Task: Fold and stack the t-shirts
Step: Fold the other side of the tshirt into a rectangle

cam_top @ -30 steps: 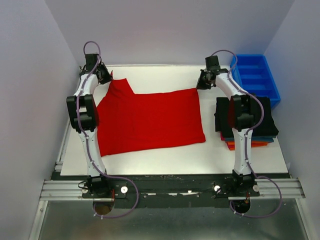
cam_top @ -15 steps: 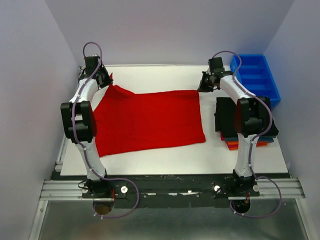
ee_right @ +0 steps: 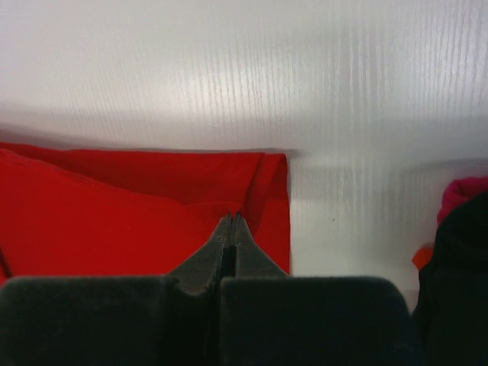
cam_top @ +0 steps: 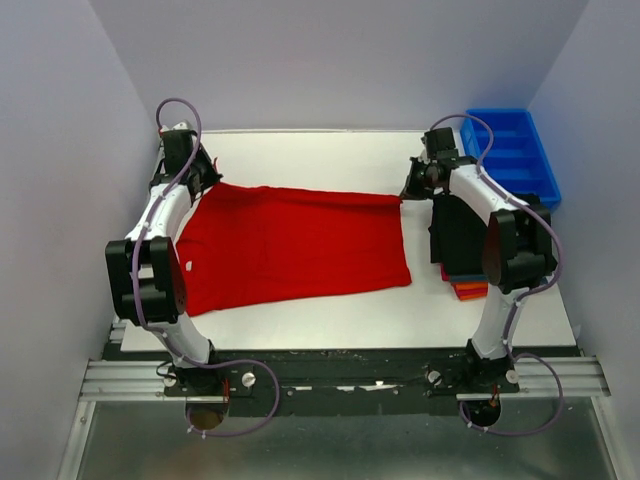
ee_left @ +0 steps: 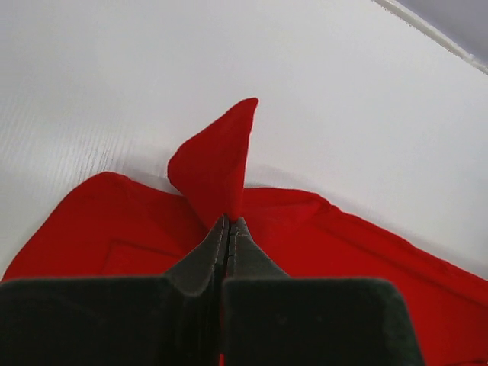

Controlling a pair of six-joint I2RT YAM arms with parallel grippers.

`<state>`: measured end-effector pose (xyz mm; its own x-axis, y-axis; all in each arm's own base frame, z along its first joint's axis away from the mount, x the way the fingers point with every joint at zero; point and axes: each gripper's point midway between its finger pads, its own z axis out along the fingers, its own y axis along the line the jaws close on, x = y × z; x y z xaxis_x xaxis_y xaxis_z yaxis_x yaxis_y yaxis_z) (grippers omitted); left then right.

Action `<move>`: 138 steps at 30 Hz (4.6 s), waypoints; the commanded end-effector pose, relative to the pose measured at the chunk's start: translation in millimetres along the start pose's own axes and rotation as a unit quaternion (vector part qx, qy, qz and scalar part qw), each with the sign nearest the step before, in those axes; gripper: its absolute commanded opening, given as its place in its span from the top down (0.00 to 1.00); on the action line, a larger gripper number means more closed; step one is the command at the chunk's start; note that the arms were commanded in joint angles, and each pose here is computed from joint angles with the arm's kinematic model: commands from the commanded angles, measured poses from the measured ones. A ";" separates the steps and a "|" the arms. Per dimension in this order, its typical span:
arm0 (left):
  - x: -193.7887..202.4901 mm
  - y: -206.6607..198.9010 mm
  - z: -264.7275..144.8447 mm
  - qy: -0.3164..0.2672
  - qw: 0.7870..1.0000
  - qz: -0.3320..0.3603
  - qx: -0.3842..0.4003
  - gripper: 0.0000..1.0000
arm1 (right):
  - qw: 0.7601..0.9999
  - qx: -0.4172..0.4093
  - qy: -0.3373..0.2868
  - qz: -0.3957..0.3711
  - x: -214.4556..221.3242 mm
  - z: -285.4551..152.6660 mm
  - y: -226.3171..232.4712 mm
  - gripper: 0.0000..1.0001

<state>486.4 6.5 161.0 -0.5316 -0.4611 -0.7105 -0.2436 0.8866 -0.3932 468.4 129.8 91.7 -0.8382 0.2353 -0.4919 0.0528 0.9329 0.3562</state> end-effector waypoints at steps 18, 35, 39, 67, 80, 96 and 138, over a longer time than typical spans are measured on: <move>17.4 19.6 -81.6 -0.061 0.996 0.001 -0.070 1.00 | 1.000 0.012 -0.023 0.001 25.7 -33.0 -14.7 0.99; 26.4 32.7 -110.8 -0.073 0.993 -0.009 -0.097 1.00 | 0.999 0.006 -0.041 0.001 25.7 -49.7 -10.9 0.99; 36.1 40.3 -115.9 -0.068 0.991 -0.017 -0.110 1.00 | 0.999 0.011 -0.036 0.003 31.7 -48.4 -14.8 0.99; 155.0 84.0 -124.6 0.011 0.987 -0.085 -0.136 0.96 | 0.999 -0.013 -0.029 0.022 70.6 -40.6 -21.4 0.29; 119.6 66.7 -169.9 -0.056 0.986 -0.107 -0.112 0.36 | 0.978 -0.191 0.017 -0.081 105.0 -40.7 115.1 0.29; 74.5 70.5 -107.5 -0.025 0.983 -0.099 -0.154 0.39 | 0.892 -0.387 0.086 -0.218 172.2 -7.0 318.3 0.34; 107.1 84.1 -60.1 0.038 0.985 -0.066 -0.155 0.44 | 0.840 -0.449 0.153 -0.264 238.5 11.1 347.4 0.45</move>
<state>351.1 28.2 88.1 -0.5208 -0.5970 -0.6102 -0.5448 0.7827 -0.3009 289.0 509.3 70.8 -0.7740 -0.3662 -0.5165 -0.6228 0.2937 0.7251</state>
